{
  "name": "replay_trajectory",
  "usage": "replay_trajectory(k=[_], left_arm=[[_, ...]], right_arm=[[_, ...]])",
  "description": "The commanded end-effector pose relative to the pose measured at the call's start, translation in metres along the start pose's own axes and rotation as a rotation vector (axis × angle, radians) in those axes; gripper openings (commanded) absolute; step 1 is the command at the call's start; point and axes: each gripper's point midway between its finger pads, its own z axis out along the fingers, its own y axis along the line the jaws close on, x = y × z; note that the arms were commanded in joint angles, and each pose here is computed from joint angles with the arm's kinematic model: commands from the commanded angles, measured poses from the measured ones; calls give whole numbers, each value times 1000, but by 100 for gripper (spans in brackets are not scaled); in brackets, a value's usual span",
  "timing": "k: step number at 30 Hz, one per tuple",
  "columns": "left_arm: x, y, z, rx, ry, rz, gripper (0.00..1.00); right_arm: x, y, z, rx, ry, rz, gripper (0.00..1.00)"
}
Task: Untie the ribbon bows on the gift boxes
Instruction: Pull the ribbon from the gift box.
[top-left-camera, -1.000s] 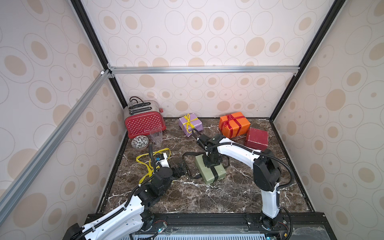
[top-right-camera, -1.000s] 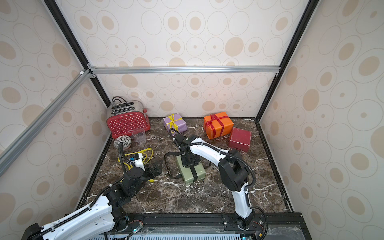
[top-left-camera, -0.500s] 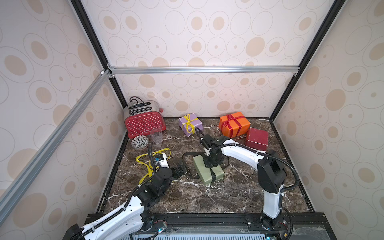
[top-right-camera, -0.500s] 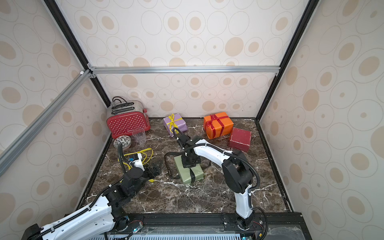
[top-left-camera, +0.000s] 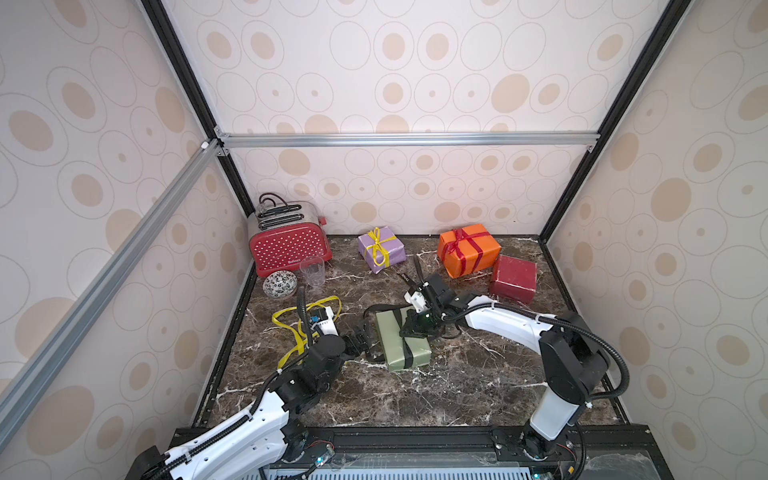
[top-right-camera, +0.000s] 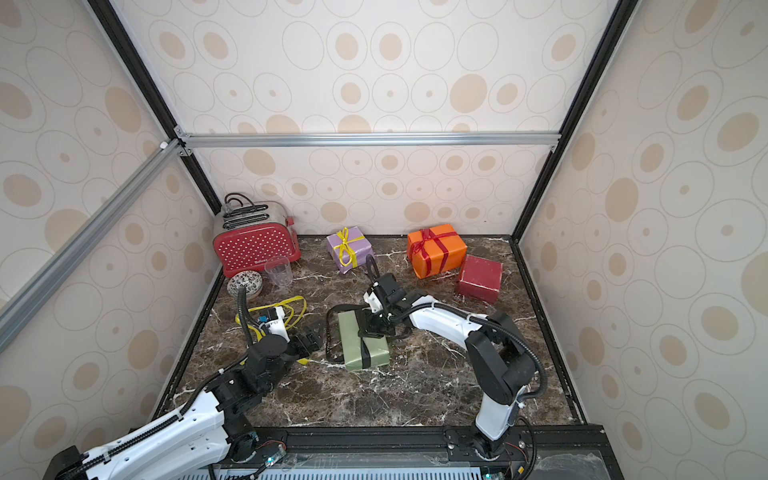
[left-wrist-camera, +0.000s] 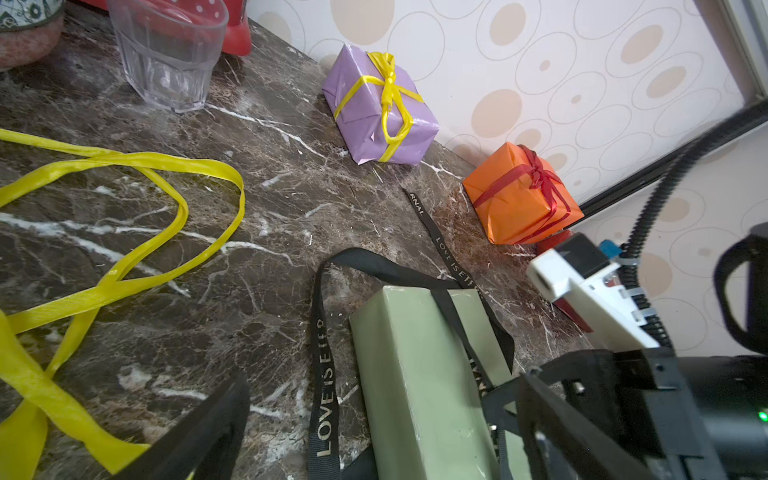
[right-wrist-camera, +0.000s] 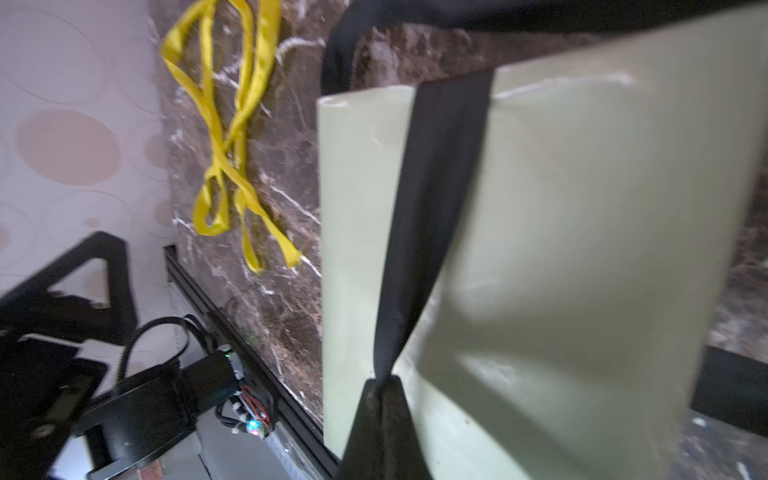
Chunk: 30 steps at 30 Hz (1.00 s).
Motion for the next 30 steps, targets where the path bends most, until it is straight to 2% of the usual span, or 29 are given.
replay_trajectory(k=[1, 11, 23, 30], left_arm=[[-4, -4, 0, 10, -14, -19, 99], [0, -7, 4, 18, 6, -11, 99], [5, -15, 9, 39, 35, 6, 99], [6, -20, 10, 56, 44, 20, 99]], right_arm=[[-30, 44, -34, -193, -150, -27, 0], [-51, 91, -102, -320, -338, -114, 0], [-81, 171, -229, -420, -631, -299, 0], [-94, 215, -282, -477, -713, -387, 0]])
